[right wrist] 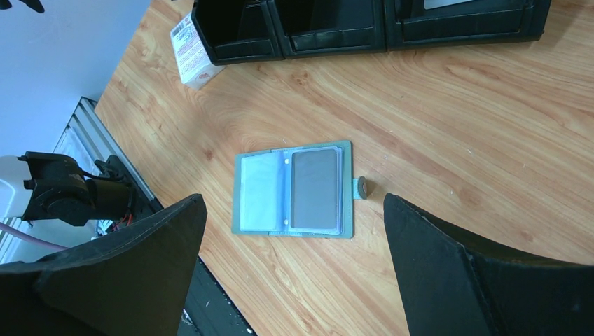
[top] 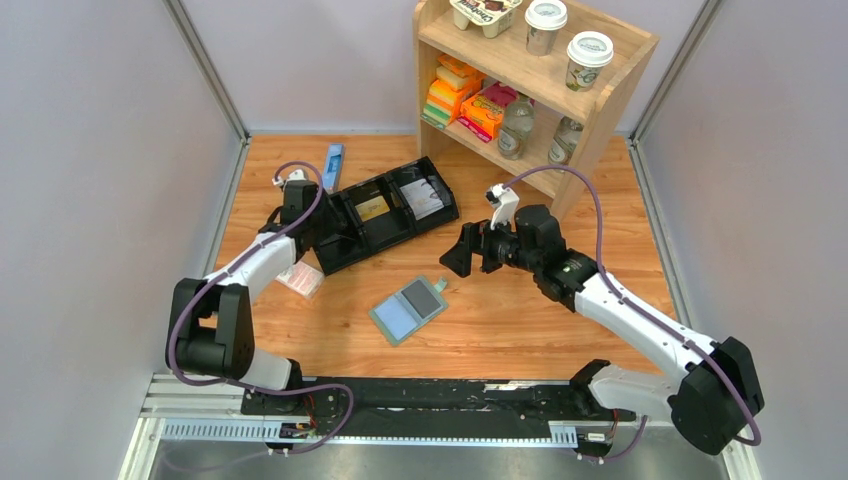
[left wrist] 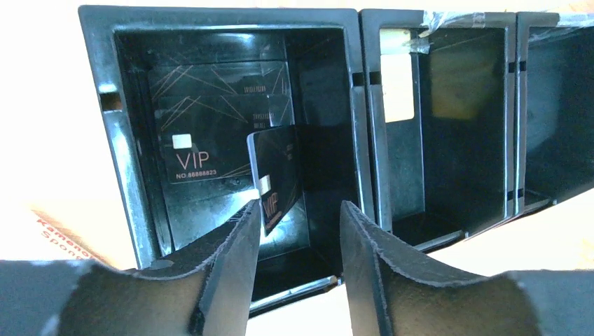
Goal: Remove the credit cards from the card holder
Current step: Remove the credit card from the card holder.
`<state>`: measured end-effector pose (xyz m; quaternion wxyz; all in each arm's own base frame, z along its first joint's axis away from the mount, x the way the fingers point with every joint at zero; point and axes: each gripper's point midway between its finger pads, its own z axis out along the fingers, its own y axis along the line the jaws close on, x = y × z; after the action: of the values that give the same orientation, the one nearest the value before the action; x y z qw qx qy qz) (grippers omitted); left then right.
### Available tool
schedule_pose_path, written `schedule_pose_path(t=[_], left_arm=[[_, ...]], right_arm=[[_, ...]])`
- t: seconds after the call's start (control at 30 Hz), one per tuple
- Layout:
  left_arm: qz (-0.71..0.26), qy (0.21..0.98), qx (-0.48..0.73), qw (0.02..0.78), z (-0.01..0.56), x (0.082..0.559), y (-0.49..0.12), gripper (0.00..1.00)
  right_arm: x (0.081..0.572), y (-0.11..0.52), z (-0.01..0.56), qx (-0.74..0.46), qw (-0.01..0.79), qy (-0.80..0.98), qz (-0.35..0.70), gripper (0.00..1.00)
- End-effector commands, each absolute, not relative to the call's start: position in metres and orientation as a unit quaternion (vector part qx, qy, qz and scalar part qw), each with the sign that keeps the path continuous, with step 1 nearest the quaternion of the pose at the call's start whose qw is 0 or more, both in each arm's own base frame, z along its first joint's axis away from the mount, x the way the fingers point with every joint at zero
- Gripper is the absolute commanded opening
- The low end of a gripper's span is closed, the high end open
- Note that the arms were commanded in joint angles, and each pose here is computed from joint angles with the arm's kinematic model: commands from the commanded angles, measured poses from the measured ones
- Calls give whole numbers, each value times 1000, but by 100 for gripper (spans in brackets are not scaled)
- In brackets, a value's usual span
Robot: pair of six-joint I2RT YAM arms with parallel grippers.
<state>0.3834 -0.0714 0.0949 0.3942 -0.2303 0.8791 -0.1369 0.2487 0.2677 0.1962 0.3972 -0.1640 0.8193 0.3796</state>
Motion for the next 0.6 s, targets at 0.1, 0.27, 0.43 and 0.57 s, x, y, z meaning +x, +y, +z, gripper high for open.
schedule_pose_path(t=[0.1, 0.27, 0.43, 0.57], left_arm=[[-108, 870, -206, 435, 144, 391, -58, 64], [-143, 872, -170, 436, 180, 380, -71, 69], [-213, 883, -116, 402, 196, 343, -106, 69], [-266, 892, -74, 358, 188, 299, -141, 67]], right_arm=[[252, 273, 200, -170, 403, 813, 384, 98], [249, 281, 191, -187, 378, 816, 394, 92], [244, 295, 182, -209, 359, 818, 397, 84], [242, 307, 170, -229, 350, 829, 371, 81]])
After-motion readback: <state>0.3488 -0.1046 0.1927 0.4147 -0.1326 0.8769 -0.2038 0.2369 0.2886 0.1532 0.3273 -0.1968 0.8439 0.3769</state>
